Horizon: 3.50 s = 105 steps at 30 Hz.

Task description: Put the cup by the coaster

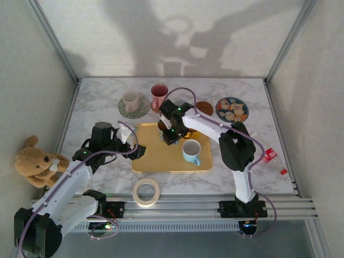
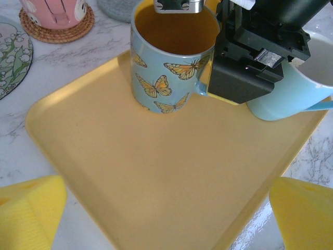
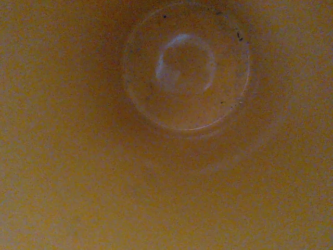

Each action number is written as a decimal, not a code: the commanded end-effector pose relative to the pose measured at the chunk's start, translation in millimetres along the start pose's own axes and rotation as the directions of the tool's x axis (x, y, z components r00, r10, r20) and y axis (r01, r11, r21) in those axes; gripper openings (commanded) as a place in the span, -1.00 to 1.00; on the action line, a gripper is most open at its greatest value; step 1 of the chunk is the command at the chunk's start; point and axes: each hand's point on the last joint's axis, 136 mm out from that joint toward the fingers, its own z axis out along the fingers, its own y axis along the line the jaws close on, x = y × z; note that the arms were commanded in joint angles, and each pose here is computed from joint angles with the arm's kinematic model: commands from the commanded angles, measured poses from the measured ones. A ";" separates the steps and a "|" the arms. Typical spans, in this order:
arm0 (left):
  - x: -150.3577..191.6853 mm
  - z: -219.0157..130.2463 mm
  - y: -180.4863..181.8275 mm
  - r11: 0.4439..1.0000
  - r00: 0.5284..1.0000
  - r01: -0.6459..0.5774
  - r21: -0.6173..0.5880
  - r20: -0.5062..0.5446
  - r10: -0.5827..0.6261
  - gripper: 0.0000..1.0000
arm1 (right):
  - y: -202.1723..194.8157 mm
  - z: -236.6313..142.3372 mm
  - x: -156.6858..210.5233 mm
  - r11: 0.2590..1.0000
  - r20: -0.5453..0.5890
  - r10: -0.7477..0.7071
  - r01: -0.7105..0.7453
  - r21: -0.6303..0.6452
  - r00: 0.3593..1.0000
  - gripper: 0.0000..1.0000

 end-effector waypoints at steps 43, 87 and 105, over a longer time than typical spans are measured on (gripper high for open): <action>-2.9 -0.5 5.7 1.000 1.000 0.023 -0.019 -0.003 -0.023 0.99 | 9.0 -11.7 -8.7 1.000 0.068 0.009 -0.008 -0.020 0.998 -0.66; -131.3 -29.4 14.4 0.996 0.945 0.071 -0.057 0.323 -0.049 0.99 | -26.5 -206.2 -45.8 0.999 0.413 0.021 -0.035 0.025 0.910 -1.00; -128.7 24.1 44.2 0.990 0.960 0.120 -0.076 0.264 -0.096 0.99 | -123.0 -139.7 -82.2 0.961 0.302 0.158 -0.217 0.173 0.940 -1.00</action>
